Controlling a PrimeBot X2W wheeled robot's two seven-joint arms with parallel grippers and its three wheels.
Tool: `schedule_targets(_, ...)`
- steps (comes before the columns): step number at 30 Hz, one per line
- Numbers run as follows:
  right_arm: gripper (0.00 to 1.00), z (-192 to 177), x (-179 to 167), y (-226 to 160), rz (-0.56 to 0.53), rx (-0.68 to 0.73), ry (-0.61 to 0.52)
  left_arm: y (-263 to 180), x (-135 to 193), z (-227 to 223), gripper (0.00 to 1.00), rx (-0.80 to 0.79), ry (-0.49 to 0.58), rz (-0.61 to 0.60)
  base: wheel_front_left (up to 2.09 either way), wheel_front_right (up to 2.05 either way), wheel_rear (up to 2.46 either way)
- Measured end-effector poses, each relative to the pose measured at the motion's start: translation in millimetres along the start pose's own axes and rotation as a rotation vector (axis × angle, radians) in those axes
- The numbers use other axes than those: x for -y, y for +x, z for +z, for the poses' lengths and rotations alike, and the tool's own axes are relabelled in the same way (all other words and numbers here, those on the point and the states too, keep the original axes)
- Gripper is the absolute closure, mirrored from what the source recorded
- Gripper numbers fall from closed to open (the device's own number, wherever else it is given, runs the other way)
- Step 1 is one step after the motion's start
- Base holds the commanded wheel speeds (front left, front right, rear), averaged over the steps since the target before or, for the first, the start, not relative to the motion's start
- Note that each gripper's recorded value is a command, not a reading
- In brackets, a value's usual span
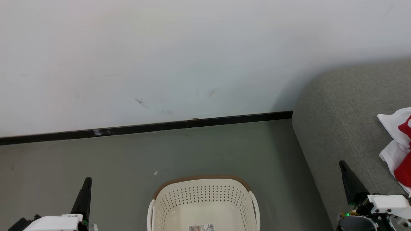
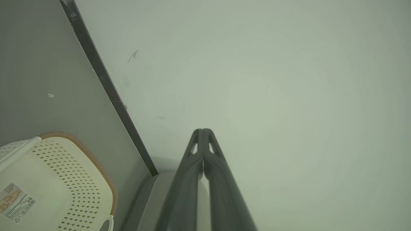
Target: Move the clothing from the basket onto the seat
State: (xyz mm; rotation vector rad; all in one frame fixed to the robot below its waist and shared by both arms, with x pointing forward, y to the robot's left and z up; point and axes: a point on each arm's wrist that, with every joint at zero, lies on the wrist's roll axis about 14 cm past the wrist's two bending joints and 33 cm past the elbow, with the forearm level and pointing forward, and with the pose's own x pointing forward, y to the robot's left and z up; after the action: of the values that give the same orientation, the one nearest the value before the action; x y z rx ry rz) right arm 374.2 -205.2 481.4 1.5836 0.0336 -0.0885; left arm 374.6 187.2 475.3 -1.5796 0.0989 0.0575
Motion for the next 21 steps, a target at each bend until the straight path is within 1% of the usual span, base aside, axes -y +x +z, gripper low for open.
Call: schedule_targets(21,1.0,-0.4,0.0,0.0,0.0,-0.005,0.001,0.0,0.1,-0.1,1.0,0.0,0.0,0.0,0.0,0.0,0.0)
